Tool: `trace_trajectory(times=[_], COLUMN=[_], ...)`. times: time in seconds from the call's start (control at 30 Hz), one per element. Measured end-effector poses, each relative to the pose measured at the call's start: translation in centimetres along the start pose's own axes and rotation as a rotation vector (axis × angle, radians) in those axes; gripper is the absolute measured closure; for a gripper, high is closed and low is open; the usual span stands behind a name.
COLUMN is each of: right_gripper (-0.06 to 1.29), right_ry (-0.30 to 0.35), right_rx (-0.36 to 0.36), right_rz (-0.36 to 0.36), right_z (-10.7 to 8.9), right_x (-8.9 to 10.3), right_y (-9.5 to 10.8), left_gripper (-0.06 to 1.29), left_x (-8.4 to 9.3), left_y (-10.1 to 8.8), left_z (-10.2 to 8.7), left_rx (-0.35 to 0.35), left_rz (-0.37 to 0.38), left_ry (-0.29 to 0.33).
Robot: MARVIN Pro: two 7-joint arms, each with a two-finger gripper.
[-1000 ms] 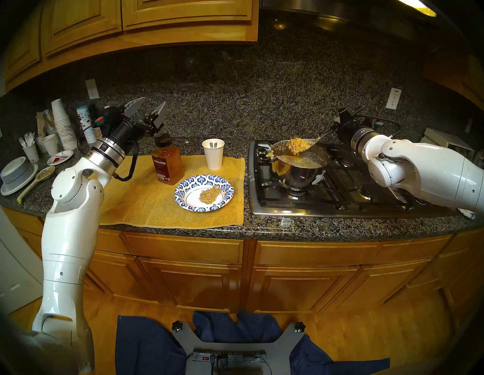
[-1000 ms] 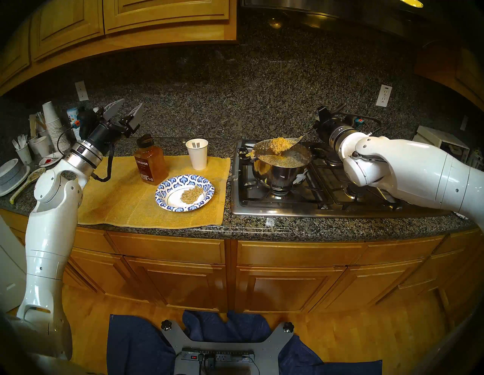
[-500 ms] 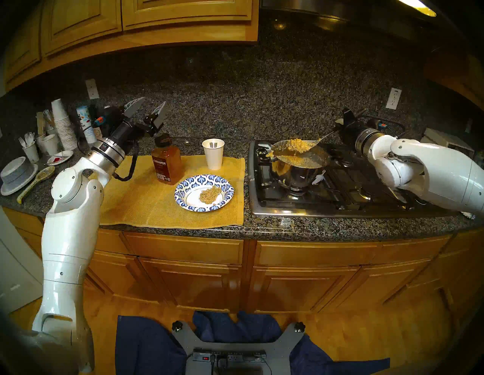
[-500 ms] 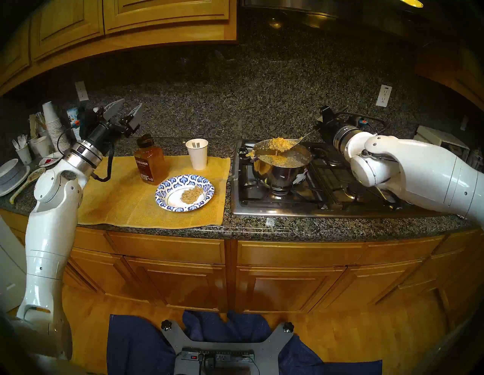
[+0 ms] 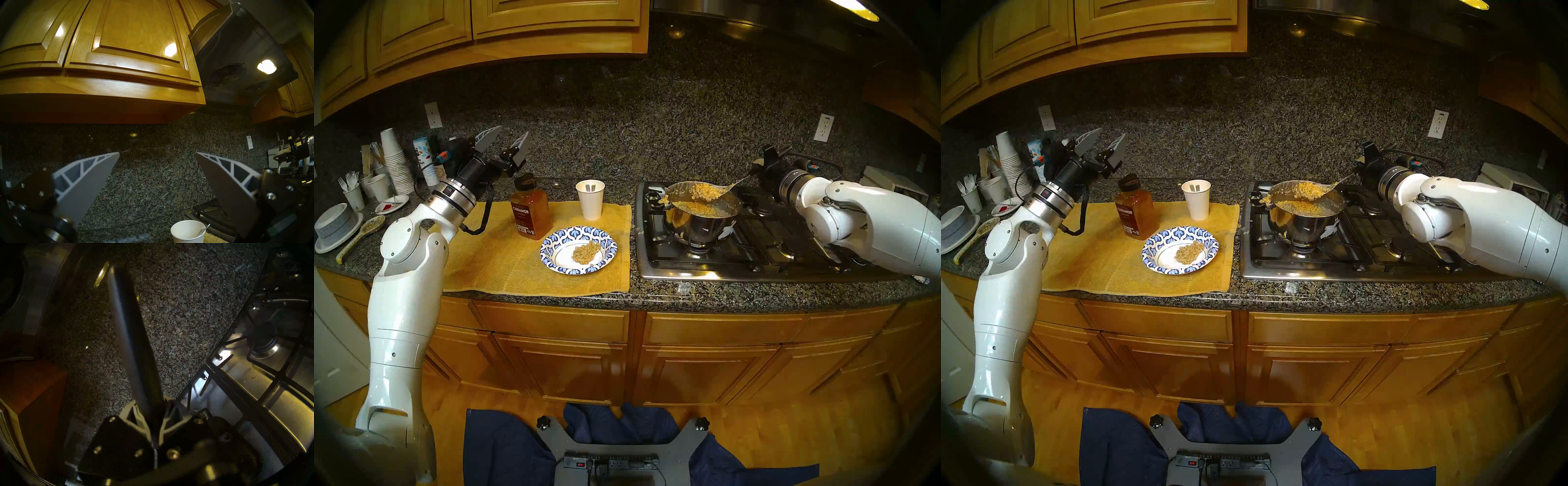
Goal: Scoop oatmeal into bowl, add cinnamon, and put a spoon inside bowl
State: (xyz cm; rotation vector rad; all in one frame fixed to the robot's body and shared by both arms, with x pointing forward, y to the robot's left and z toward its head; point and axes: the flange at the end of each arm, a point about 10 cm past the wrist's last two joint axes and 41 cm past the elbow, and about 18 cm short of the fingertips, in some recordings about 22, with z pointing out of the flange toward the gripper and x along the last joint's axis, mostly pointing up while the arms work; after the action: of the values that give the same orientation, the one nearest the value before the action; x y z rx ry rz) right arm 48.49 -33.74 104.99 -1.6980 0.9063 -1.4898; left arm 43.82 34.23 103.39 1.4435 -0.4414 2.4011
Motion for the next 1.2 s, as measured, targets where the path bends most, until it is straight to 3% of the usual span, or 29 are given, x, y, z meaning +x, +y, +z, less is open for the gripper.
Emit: trace_trajectory(times=[0.43, 1.2], right_gripper=[1.25, 1.25], right_ry=[0.009, -0.03], right_rx=[0.025, 0.021], right_rz=[-0.005, -0.019], right_z=[0.3, 0.9], right_x=[0.5, -1.1], right_y=[-1.2, -1.0], left_gripper=[0.02, 0.02], left_x=[0.0, 0.0], left_y=[0.0, 0.0], left_z=[0.0, 0.0], left_rx=[0.0, 0.0], left_rz=[0.0, 0.0], left_ry=[0.0, 0.0])
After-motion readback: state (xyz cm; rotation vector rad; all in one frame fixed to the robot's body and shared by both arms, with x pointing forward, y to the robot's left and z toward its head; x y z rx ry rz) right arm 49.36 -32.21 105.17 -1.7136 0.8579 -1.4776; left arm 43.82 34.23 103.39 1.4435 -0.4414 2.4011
